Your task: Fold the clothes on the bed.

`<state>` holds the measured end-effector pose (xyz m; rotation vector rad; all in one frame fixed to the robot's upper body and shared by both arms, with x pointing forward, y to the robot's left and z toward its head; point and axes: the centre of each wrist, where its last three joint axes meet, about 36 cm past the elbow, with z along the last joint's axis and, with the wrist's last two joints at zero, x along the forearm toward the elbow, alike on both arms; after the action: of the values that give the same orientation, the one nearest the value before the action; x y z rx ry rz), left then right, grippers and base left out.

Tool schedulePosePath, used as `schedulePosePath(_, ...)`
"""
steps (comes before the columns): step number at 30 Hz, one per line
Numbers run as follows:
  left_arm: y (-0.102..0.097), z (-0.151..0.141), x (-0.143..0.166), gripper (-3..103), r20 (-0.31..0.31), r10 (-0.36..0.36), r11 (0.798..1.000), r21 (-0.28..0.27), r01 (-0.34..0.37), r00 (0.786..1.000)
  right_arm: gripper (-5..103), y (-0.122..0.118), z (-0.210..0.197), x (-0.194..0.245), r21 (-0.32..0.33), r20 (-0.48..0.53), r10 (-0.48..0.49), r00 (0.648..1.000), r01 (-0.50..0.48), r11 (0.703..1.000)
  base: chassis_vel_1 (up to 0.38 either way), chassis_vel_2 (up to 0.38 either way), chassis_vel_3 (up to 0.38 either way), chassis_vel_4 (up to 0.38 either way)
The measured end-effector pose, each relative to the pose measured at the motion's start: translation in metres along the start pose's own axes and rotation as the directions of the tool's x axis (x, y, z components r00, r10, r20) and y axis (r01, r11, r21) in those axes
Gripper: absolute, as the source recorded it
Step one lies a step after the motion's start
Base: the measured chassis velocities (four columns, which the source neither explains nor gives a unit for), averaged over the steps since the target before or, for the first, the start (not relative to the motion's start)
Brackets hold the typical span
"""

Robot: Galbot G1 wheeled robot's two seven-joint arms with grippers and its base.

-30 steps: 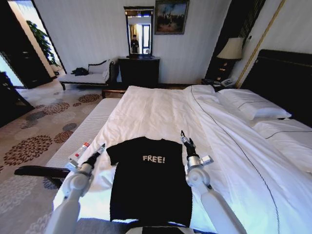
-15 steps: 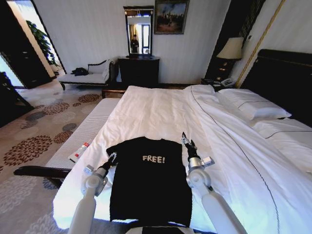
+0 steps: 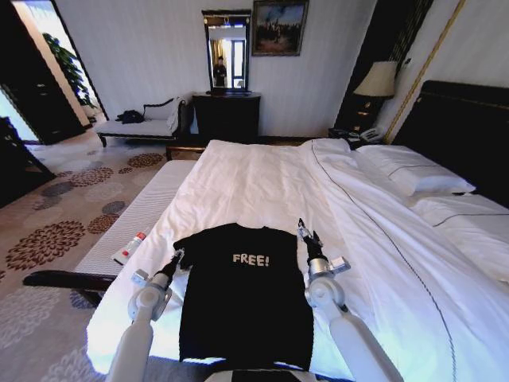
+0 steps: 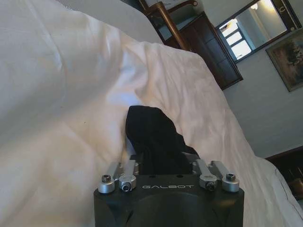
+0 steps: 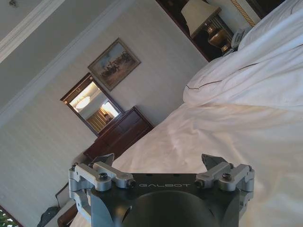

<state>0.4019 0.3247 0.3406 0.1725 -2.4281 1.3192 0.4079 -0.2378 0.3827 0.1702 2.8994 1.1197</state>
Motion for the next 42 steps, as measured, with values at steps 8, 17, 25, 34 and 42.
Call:
schedulePosePath(8, 0.003, -0.002, 0.0, 15, -0.001, -0.008, 1.0, -0.006, 0.008, 1.0, 100, 0.0, 0.003, 0.001, 0.008, -0.001, 0.009, 1.0, -0.009, 1.0, 0.0, 0.0, 0.0, 0.0)
schedulePosePath(17, 0.006, -0.01, 0.011, 0, 0.005, -0.014, 0.999, -0.029, 0.015, 1.0, 100, 0.001, 0.007, 0.001, 0.013, -0.004, 0.017, 1.0, -0.017, 1.0, 0.0, 0.0, 0.0, 0.0)
schedulePosePath(25, -0.007, -0.031, 0.026, 0, 0.025, 0.026, 0.996, -0.084, -0.024, 0.999, 100, 0.0, 0.009, -0.001, 0.017, -0.006, 0.021, 1.0, -0.021, 1.0, 0.0, 0.0, 0.0, 0.0)
schedulePosePath(34, -0.045, -0.036, 0.025, 0, 0.016, 0.137, 0.929, -0.349, -0.123, 0.99, 100, -0.004, 0.016, -0.004, 0.034, -0.015, 0.03, 0.999, -0.029, 0.999, 0.0, 0.0, 0.0, 0.0)
schedulePosePath(42, -0.083, 0.016, 0.01, 0, -0.148, 0.251, 0.772, -0.565, -0.29, 0.957, 100, -0.006, 0.015, -0.009, 0.041, -0.01, 0.034, 0.999, -0.034, 0.999, 0.0, 0.0, 0.0, 0.0)
